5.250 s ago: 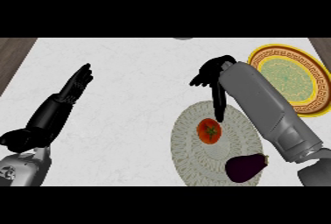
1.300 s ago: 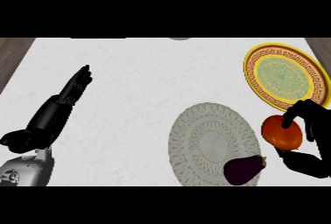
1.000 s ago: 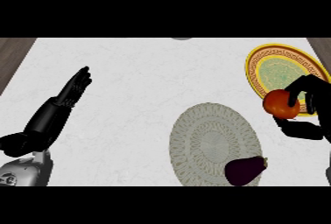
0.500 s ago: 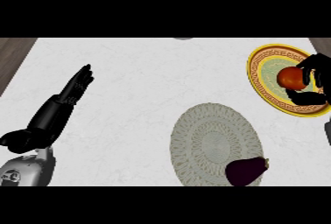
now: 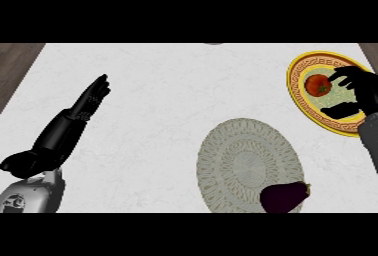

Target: Pick the tomato from the placemat and place it in the plate

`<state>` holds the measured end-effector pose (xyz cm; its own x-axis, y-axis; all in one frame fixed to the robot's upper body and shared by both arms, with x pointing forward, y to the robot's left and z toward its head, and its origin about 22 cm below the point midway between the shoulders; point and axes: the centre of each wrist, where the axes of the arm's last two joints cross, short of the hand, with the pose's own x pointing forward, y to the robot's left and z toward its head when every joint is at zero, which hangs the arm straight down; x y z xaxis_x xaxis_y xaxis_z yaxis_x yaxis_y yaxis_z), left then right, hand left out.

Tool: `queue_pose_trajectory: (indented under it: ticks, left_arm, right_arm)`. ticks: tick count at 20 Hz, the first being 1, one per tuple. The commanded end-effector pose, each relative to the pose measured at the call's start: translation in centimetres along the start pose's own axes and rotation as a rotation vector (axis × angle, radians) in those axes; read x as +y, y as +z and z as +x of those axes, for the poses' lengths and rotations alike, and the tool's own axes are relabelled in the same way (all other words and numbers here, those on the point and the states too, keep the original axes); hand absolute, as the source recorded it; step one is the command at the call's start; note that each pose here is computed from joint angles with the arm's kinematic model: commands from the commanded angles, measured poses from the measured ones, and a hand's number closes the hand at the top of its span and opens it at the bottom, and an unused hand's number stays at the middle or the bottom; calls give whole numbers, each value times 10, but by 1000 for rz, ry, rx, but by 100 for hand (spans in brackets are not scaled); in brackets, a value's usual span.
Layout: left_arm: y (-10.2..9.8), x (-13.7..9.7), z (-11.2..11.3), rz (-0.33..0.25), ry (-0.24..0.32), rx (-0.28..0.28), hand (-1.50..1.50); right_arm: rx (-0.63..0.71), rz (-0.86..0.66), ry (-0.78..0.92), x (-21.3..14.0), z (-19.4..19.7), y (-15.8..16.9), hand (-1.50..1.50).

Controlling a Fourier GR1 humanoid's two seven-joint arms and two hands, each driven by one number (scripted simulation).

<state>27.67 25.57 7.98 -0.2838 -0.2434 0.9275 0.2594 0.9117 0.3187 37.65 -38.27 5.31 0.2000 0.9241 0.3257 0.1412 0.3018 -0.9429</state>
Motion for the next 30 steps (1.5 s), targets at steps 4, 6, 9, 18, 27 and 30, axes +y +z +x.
queue_pose_trajectory:
  ticks: [4,6,9,18,27,30]
  left_arm:
    - [-9,11,2,25,10,1,0]
    - [-4,12,-1,10,-11,-3,0]
    - [-6,-4,4,23,20,8,0]
    - [1,8,5,34,1,20,0]
    - [2,12,-5,41,-12,17,0]
    - [-1,3,-12,14,2,15,0]
  right_arm:
    - [-93,-50,-79,30,-23,6,-150]
    - [-114,-74,-130,9,-16,-10,-150]
    - [-183,-130,-221,5,-29,-6,-150]
    - [-249,-57,-744,-29,-41,-16,-150]
    - [-274,-24,-1038,-83,-129,21,-150]
    - [-282,-21,-1032,-88,-151,37,-150]
